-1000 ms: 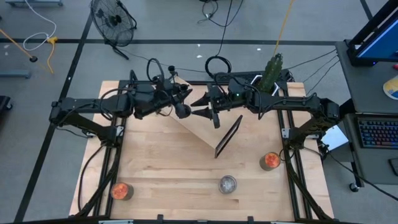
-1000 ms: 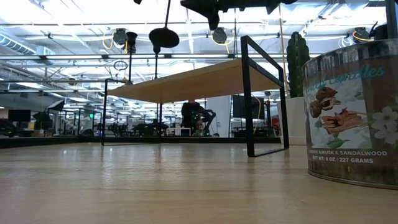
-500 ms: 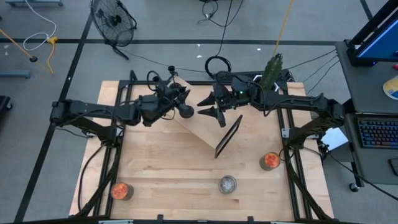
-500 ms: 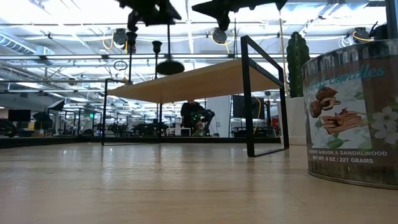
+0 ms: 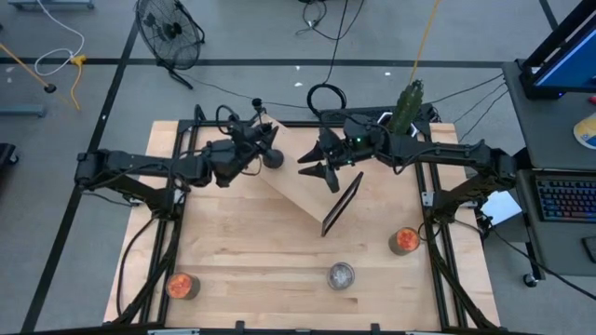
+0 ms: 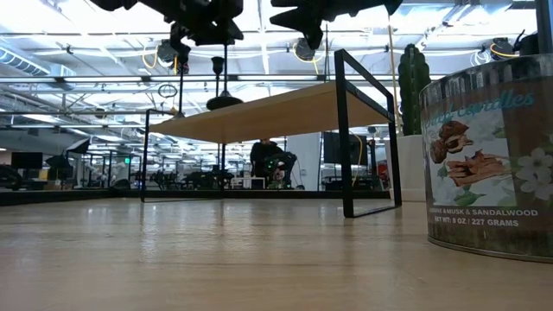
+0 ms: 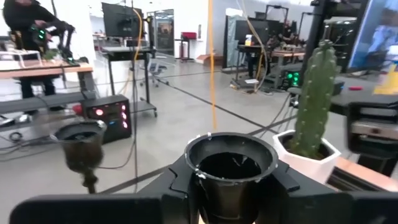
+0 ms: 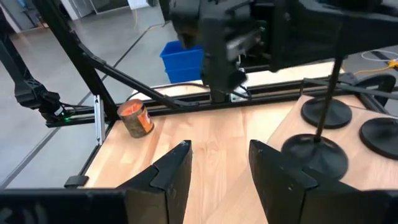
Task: Pick & Place candle stick holders
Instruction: Put the black candle holder on the shelf
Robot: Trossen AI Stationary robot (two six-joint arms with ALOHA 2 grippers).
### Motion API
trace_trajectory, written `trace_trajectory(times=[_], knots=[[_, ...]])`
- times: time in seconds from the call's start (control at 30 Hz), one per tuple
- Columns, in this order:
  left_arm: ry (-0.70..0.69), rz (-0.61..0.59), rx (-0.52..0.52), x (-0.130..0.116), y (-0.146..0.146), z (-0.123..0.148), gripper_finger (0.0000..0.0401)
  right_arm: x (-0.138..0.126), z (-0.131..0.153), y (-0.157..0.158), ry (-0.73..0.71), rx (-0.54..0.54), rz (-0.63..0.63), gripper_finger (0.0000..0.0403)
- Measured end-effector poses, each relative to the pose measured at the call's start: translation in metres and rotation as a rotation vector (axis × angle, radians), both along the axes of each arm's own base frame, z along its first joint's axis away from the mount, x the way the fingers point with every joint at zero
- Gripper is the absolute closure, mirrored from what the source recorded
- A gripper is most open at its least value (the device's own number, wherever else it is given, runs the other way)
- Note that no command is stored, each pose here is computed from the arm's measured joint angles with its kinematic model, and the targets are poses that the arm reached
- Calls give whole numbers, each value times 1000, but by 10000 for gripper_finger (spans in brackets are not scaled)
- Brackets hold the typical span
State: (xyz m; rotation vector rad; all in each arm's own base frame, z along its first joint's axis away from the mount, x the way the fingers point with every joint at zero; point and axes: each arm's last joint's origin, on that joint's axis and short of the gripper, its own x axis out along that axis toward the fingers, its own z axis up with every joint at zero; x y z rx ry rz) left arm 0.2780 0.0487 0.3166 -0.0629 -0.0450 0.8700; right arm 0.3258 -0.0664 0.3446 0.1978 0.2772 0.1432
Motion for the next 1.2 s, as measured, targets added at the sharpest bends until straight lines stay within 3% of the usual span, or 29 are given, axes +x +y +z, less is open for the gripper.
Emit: trace_trajectory(times=[0.17, 0.47, 1.2], knots=[[8, 36, 2, -2, 8, 0, 278, 0, 0, 0, 2, 3, -1, 248], [79, 65, -7, -4, 20, -7, 294, 0, 0, 0, 2, 7, -2, 248], [126, 94, -17, -5, 28, -13, 277, 0, 0, 0, 2, 8, -1, 248]])
